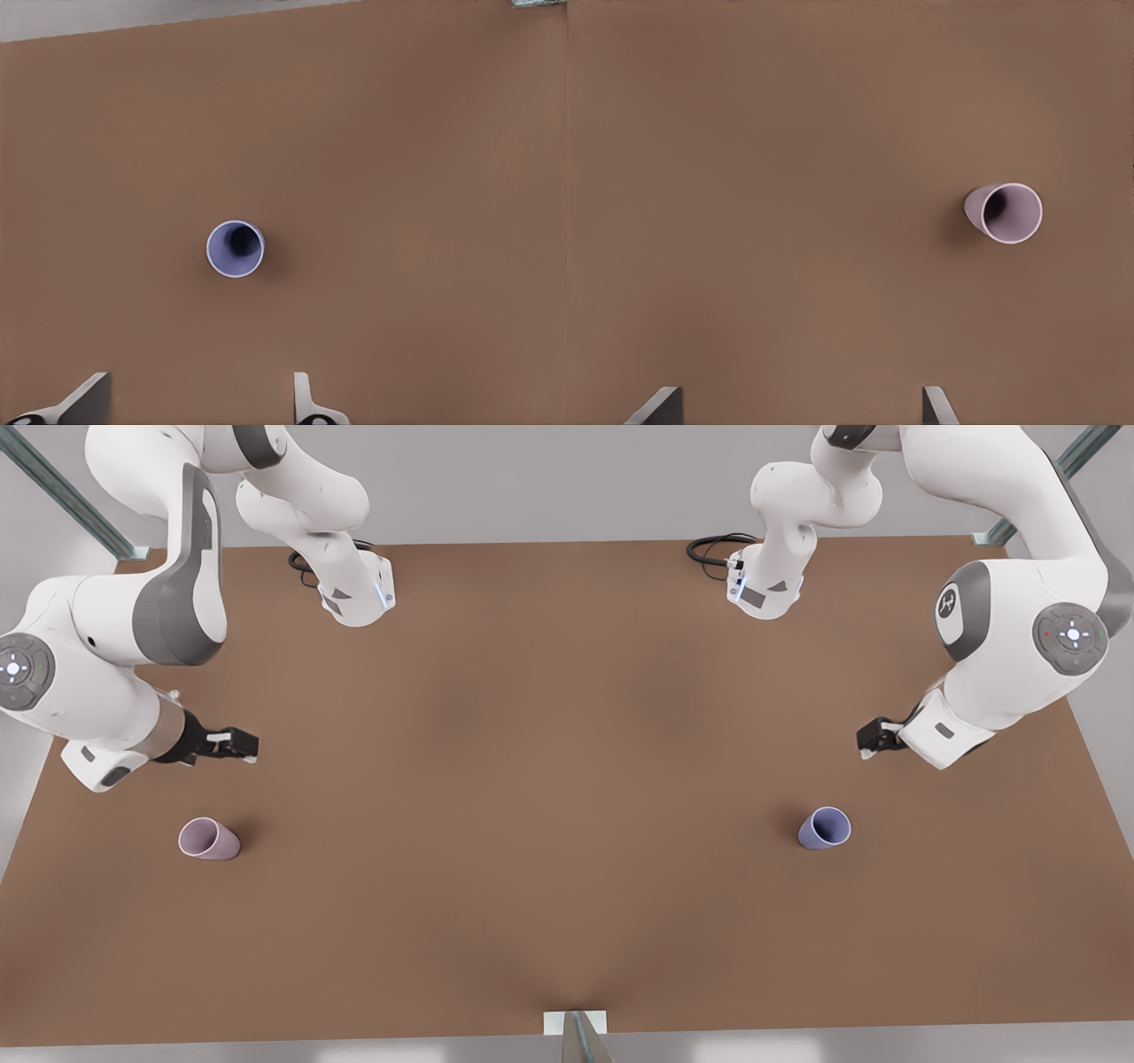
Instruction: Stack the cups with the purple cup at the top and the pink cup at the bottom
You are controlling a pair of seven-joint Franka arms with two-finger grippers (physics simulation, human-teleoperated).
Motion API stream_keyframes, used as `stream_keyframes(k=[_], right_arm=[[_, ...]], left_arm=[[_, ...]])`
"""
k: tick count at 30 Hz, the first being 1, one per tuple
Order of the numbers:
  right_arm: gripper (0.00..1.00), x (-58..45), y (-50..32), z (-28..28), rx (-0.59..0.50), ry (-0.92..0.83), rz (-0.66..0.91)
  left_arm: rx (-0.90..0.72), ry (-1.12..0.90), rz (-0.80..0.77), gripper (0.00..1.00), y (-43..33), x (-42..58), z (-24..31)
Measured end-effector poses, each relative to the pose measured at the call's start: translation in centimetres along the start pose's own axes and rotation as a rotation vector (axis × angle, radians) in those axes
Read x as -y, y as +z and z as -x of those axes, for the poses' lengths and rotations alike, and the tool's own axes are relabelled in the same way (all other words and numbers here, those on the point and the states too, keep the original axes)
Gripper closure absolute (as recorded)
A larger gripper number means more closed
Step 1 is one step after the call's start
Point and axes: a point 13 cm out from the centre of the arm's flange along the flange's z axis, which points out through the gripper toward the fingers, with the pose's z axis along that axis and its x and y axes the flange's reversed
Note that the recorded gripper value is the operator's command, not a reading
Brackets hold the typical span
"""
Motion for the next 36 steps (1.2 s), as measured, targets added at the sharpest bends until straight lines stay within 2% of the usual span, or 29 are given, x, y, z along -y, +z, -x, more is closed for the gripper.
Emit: stream_keyframes(k=[6, 11, 16, 20, 27, 36], right_arm=[[0.0, 0.0, 0.0, 0.9, 0.032, 0.0, -0.005], [0.0, 2.0, 6.3, 3.5, -0.044, 0.002, -0.03], [0.0, 15.8, 14.3, 4.9, -0.089, 0.137, -0.029], [0.0, 22.0, 18.6, 5.9, -0.062, 0.167, -0.005], [0.0, 22.3, 26.4, 6.3, -0.019, 0.166, 0.12], [0.0, 27.1, 29.7, 7.2, 0.088, 0.154, 0.122]], left_arm=[[-0.034, -0.027, -0.001, 0.0, 3.2, -1.6, 0.5], [-0.049, -0.035, -0.004, 0.0, 4.7, -2.2, 0.5], [-0.043, -0.015, -0.007, 0.0, 4.3, -2.1, 0.4], [-0.046, 0.002, -0.009, 0.0, 4.1, -2.0, 0.2], [-0.057, 0.02, -0.01, 0.0, 4.0, -2.1, -0.2], [-0.071, 0.035, -0.011, 0.0, 4.2, -2.1, -0.4]])
